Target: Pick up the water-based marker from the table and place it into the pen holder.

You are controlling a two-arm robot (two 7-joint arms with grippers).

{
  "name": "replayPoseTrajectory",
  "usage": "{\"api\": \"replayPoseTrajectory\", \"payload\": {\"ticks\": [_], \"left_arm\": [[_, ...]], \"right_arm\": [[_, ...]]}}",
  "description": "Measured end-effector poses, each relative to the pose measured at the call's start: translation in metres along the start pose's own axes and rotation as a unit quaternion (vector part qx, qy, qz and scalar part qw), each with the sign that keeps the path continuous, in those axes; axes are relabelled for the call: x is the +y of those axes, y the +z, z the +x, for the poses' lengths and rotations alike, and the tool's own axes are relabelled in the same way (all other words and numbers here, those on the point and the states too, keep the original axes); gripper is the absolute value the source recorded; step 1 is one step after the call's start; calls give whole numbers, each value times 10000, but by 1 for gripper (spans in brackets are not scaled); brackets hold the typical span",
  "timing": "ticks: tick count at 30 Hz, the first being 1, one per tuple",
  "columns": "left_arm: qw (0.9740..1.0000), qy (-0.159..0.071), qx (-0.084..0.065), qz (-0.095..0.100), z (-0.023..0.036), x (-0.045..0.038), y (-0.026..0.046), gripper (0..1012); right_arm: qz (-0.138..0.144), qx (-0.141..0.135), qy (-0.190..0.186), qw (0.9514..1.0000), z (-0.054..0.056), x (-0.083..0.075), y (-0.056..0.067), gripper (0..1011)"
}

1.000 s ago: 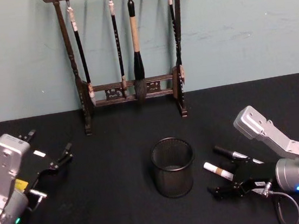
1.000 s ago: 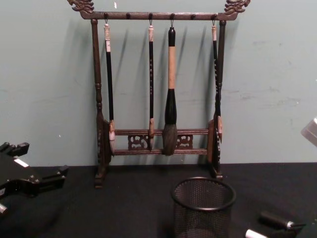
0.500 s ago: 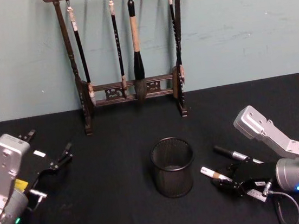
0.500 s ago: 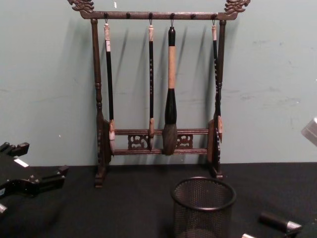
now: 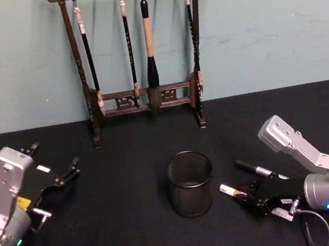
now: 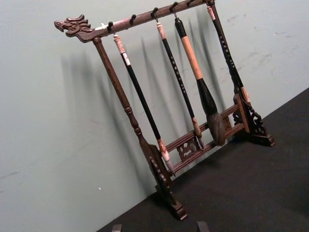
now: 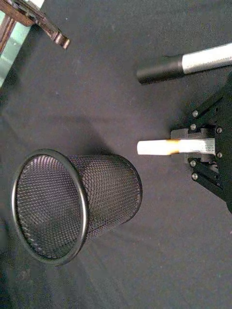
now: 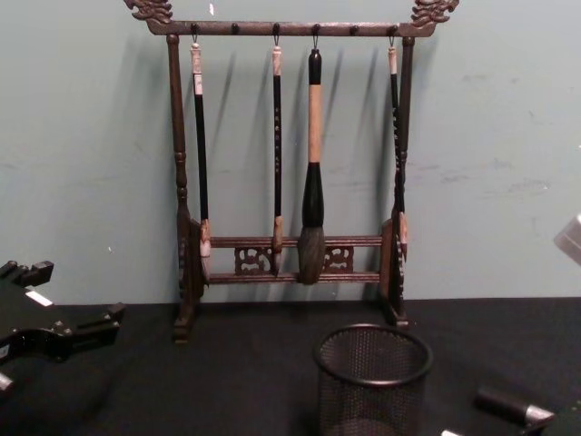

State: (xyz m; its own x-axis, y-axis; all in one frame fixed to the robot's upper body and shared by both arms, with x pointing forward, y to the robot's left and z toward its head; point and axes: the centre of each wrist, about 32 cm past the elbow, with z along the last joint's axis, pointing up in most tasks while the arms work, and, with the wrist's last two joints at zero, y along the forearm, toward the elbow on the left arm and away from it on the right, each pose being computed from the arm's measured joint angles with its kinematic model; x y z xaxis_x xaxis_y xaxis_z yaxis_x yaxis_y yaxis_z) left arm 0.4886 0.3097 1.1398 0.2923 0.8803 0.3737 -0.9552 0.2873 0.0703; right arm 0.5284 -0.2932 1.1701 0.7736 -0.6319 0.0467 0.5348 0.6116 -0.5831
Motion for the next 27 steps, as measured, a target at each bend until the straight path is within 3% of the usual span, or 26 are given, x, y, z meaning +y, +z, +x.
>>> {"api": "replayPoseTrajectory", "payload": {"ticks": [8,14,18,20,23,26,27], "left_arm": [[10000,0,0,0,0,0,0,1008],[10000,0,0,0,0,0,0,1008],[10000,0,0,0,0,0,0,1006],[10000,0,0,0,0,0,0,1008],[10000,0,0,0,0,0,0,1008],[10000,0,0,0,0,0,0,1006],[10000,0,0,0,0,0,0,1008]], "right_arm": [[350,34,-87,9993,16,-77,80,170],[779,9,-242,9967,6,-177,158,170],[1366,-4,-421,9897,-27,-289,223,170],[1451,-4,-448,9884,-33,-303,230,169],[2096,14,-640,9757,-89,-367,292,169],[2438,42,-736,9670,-120,-370,348,169],[2438,42,-736,9670,-120,-370,348,169]]}}
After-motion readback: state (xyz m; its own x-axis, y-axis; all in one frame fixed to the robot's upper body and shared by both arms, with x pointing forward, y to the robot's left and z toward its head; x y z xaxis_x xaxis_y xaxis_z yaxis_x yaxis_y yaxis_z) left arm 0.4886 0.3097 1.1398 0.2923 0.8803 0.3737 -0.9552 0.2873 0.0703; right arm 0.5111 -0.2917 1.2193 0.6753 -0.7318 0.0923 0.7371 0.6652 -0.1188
